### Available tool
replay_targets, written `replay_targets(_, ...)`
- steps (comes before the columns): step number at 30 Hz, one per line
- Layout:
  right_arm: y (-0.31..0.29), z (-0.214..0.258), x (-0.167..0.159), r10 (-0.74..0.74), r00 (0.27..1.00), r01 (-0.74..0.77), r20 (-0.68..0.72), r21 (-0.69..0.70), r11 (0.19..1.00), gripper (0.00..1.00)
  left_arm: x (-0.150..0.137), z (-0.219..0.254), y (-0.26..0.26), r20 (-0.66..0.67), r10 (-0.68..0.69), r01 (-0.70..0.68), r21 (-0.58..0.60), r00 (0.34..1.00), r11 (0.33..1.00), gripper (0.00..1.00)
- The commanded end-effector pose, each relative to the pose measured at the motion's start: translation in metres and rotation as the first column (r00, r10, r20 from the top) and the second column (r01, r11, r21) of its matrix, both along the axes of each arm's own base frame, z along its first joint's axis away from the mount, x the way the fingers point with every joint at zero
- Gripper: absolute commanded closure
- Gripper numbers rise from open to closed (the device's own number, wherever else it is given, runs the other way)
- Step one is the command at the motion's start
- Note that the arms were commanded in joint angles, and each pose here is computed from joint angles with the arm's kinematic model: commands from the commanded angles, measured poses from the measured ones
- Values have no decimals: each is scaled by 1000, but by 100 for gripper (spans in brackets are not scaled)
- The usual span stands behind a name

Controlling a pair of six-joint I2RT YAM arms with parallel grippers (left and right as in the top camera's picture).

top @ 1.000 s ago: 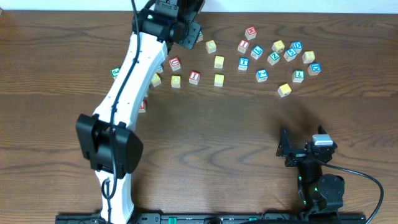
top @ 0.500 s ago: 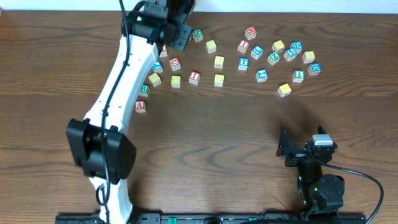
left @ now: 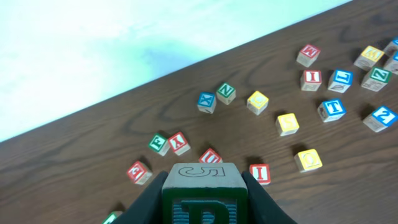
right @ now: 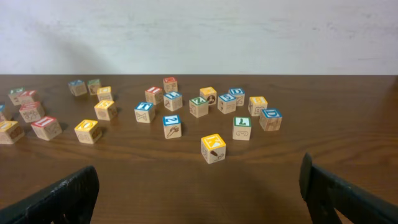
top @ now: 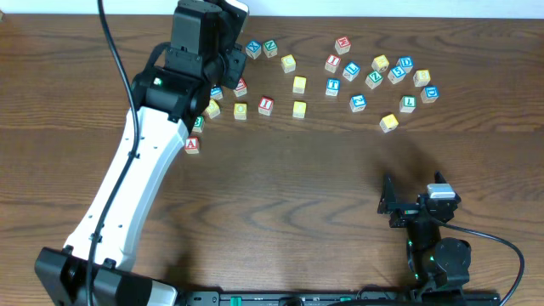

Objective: Spell out ROBOT
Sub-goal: 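Lift the green R block and carry it toward the open table front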

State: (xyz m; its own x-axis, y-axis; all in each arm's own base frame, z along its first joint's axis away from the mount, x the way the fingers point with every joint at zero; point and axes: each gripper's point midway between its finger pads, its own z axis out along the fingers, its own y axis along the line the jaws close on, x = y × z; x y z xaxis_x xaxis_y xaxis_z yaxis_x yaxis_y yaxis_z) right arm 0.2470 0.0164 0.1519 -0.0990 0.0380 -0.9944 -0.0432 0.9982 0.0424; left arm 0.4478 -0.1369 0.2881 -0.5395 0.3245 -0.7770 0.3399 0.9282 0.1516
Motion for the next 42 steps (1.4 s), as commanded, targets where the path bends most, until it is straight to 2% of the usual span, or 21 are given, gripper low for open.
replay_targets(1, 0, -1, 0, -6, 1000, 6, -3, 12, 1000, 1, -2, -20, 8, -41, 75, -74, 38, 996, 997, 93)
replay_targets(7, 0, -1, 0, -6, 1000, 6, -3, 12, 1000, 1, -17, -33, -2, -109, 72, -69, 34, 991, 997, 93)
replay_targets(13, 0, -1, 0, -6, 1000, 6, -3, 12, 1000, 1, -46, -69, 9, -271, 134, -121, 62, 953, 991, 92)
replay_targets(26, 0, -1, 0, -6, 1000, 6, -3, 12, 1000, 1, -85, -120, -3, -369, 141, -128, 59, 919, 990, 93)
replay_targets(42, 0, -1, 0, -6, 1000, 6, -3, 12, 1000, 1, -134, -195, 8, -473, 252, -283, 5, 844, 959, 92)
